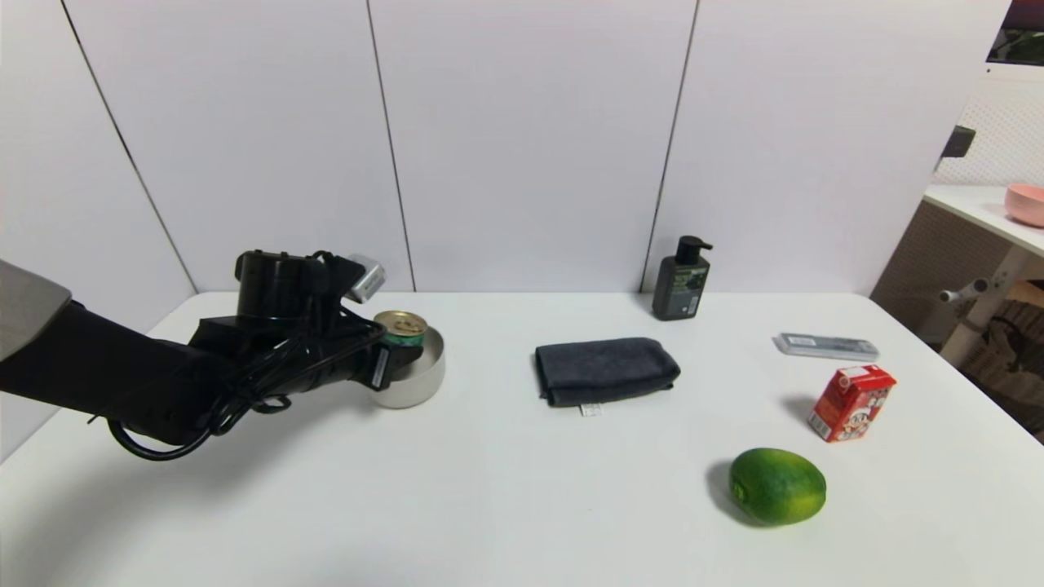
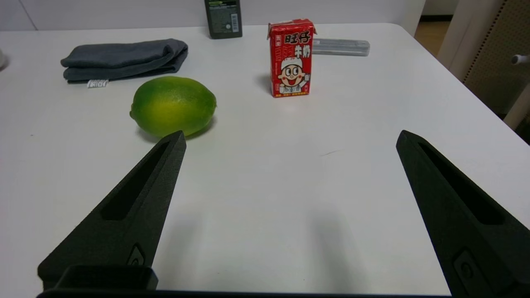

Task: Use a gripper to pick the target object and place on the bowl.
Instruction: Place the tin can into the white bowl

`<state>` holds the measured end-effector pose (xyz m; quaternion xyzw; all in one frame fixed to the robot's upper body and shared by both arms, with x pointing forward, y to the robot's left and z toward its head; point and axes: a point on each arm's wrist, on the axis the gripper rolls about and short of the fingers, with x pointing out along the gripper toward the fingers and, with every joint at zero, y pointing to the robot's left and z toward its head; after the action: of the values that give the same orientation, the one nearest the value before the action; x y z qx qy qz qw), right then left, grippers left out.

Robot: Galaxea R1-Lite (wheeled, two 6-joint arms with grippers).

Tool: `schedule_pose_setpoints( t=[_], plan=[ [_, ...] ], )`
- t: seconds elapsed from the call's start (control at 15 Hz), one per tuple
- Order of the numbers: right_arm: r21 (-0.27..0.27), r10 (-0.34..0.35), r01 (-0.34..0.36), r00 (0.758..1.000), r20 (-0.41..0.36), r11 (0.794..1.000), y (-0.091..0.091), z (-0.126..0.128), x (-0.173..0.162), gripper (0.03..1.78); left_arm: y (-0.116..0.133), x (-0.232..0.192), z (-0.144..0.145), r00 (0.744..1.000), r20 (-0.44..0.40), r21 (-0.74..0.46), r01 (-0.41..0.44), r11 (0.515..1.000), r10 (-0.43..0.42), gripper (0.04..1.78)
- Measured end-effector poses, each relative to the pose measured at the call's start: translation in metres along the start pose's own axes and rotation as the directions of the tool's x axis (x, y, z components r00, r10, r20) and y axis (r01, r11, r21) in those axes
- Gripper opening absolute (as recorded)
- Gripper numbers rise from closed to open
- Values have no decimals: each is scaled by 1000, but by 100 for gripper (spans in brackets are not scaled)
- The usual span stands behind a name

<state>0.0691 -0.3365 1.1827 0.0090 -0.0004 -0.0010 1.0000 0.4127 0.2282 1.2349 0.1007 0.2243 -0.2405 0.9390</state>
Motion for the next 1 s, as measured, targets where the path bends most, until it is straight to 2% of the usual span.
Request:
schedule_pose_setpoints(
  t=[0.13,0.33,0.6,1.0],
  plan=[
    [0,1,-1,1000,0,1000,0,0,0,175,0,1,-1,1000,-4,0,2,1000,-2,99],
    [0,1,-1,1000,0,1000,0,0,0,175,-1,2,-3,1000,-17,-2,5,1000,-5,121],
    [0,0,0,1000,0,1000,0,0,0,175,0,4,-3,1000,-20,-2,6,1000,-6,141],
    [0,0,0,1000,0,1000,0,0,0,175,3,-17,29,996,85,15,-16,1000,15,156]
  ],
)
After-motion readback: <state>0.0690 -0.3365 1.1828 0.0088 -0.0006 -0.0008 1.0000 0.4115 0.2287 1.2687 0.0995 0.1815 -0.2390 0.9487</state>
